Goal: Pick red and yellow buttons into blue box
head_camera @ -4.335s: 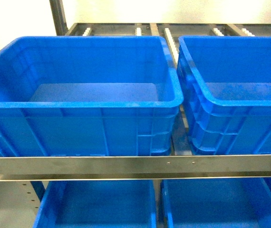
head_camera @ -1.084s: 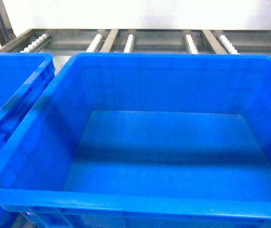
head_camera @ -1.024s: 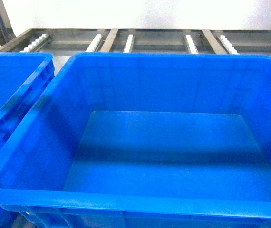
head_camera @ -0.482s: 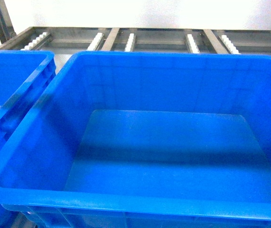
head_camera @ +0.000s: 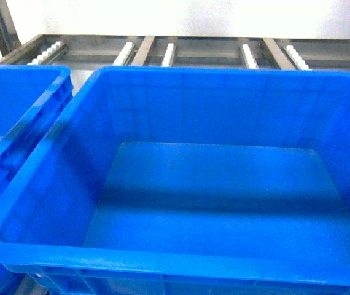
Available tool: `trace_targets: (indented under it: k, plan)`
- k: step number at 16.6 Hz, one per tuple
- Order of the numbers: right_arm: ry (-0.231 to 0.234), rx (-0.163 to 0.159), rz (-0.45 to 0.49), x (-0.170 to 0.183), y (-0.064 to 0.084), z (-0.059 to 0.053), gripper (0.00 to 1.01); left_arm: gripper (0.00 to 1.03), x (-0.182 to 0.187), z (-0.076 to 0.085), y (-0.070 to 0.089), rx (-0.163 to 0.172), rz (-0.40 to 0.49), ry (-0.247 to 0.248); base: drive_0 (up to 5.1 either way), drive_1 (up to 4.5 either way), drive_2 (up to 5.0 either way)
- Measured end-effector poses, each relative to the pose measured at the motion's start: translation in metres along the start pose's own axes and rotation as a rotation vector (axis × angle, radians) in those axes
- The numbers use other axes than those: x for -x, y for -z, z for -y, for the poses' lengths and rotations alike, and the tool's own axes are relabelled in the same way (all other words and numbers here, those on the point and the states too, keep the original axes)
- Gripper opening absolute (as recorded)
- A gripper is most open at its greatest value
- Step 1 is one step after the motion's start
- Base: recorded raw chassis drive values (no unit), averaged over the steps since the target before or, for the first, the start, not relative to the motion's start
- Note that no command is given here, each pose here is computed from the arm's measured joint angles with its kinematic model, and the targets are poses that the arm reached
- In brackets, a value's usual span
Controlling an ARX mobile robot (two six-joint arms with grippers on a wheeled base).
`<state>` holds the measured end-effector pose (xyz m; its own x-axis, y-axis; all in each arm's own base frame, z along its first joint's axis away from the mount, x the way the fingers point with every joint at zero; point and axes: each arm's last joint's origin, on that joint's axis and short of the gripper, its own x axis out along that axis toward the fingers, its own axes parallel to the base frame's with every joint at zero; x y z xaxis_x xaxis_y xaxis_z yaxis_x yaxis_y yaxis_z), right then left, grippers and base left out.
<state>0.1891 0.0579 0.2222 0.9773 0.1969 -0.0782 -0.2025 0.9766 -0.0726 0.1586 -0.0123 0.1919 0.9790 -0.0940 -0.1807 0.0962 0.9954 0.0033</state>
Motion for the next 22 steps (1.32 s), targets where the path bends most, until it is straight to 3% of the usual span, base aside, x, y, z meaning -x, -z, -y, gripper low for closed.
trace_targets:
  k: [2, 5, 7, 9, 10, 14, 16, 17, 19, 22]
  plan:
    - [-0.053, 0.022, -0.081, -0.047, 0.005, -0.015, 0.29, 0.32, 0.000, 0.000, 0.000, 0.000, 0.000, 0.000, 0.0, 0.00, 0.0]
    - [-0.191, 0.057, -0.347, -0.111, 0.043, -0.040, 0.29, 0.32, 0.000, 0.000, 0.000, 0.000, 0.000, 0.000, 0.0, 0.00, 0.0]
    - [-0.247, 0.083, -0.472, -0.136, 0.065, -0.050, 0.29, 0.32, 0.000, 0.000, 0.000, 0.000, 0.000, 0.000, 0.0, 0.00, 0.0]
    - [-0.294, 0.108, -0.580, -0.145, 0.082, -0.054, 0.29, 0.32, 0.000, 0.000, 0.000, 0.000, 0.000, 0.000, 0.0, 0.00, 0.0]
    - [-0.310, 0.117, -0.614, -0.147, 0.087, -0.055, 0.32, 0.32, 0.000, 0.000, 0.000, 0.000, 0.000, 0.000, 0.0, 0.00, 0.0]
    - [-0.294, 0.111, -0.554, -0.151, 0.084, -0.051, 0.74, 0.32, 0.000, 0.000, 0.000, 0.000, 0.000, 0.000, 0.0, 0.00, 0.0]
    - [-0.238, 0.096, -0.478, -0.143, 0.075, -0.042, 0.96, 0.32, 0.000, 0.000, 0.000, 0.000, 0.001, 0.000, 0.0, 0.00, 0.0]
    - [-0.196, 0.072, -0.404, -0.132, 0.061, -0.030, 0.99, 0.32, 0.000, 0.000, 0.000, 0.000, 0.000, 0.000, 0.0, 0.00, 0.0]
    - [-0.083, 0.050, -0.243, -0.097, 0.024, 0.006, 0.98, 0.32, 0.000, 0.000, 0.000, 0.000, 0.000, 0.000, 0.0, 0.00, 0.0]
    - [0.008, 0.027, -0.099, -0.028, -0.010, 0.058, 0.98, 0.32, 0.000, 0.000, 0.000, 0.000, 0.000, 0.000, 0.0, 0.00, 0.0]
